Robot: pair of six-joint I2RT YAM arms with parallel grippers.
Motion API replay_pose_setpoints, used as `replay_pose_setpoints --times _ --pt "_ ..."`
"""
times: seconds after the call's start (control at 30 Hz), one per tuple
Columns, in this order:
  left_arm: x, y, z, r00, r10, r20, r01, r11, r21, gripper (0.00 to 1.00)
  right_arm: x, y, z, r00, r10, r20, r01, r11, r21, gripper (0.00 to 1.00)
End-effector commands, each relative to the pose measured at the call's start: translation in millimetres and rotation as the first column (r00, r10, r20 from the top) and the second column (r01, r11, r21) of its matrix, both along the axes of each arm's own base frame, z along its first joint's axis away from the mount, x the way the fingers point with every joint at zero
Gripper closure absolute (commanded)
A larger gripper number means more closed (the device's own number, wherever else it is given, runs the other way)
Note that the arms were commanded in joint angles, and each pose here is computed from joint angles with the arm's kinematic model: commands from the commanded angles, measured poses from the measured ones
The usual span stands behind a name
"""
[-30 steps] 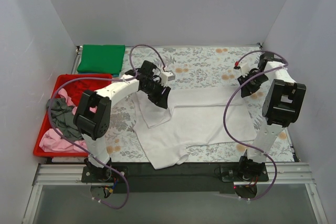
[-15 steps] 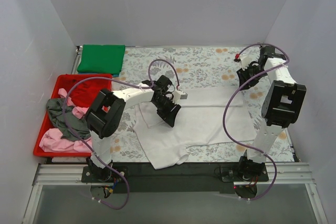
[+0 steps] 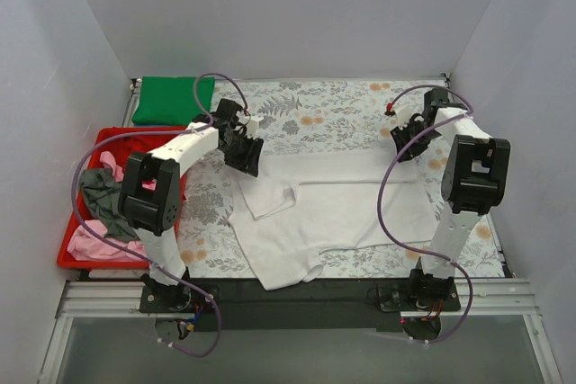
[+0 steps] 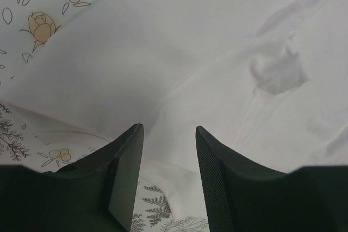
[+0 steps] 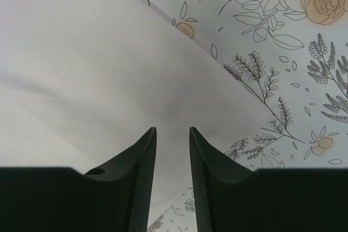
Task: Fold and stack the t-shirts
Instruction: Fold the tshirt
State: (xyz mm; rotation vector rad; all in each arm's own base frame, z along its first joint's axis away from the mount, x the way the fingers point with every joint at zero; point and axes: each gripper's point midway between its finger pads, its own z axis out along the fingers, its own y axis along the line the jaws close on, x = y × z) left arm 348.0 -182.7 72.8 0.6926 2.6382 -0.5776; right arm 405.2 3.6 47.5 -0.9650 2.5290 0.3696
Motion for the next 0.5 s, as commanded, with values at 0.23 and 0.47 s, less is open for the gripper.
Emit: replay_pose_setpoints --times 0.23,0.47 --pt "99.5 45.9 -64.0 0.991 0.129 0.030 -0.132 0.974 0.184 0.59 65.7 -24.6 -30.6 0.980 -0.167 0.111 0.182 0.972 -0.146 0.60" --pt "183.6 37.4 -44.4 0.978 0.153 0.143 -0.166 0.983 0.077 0.56 132.8 -31.3 -1.6 0.935 -0.238 0.261 0.274 0.956 -0.109 0.58"
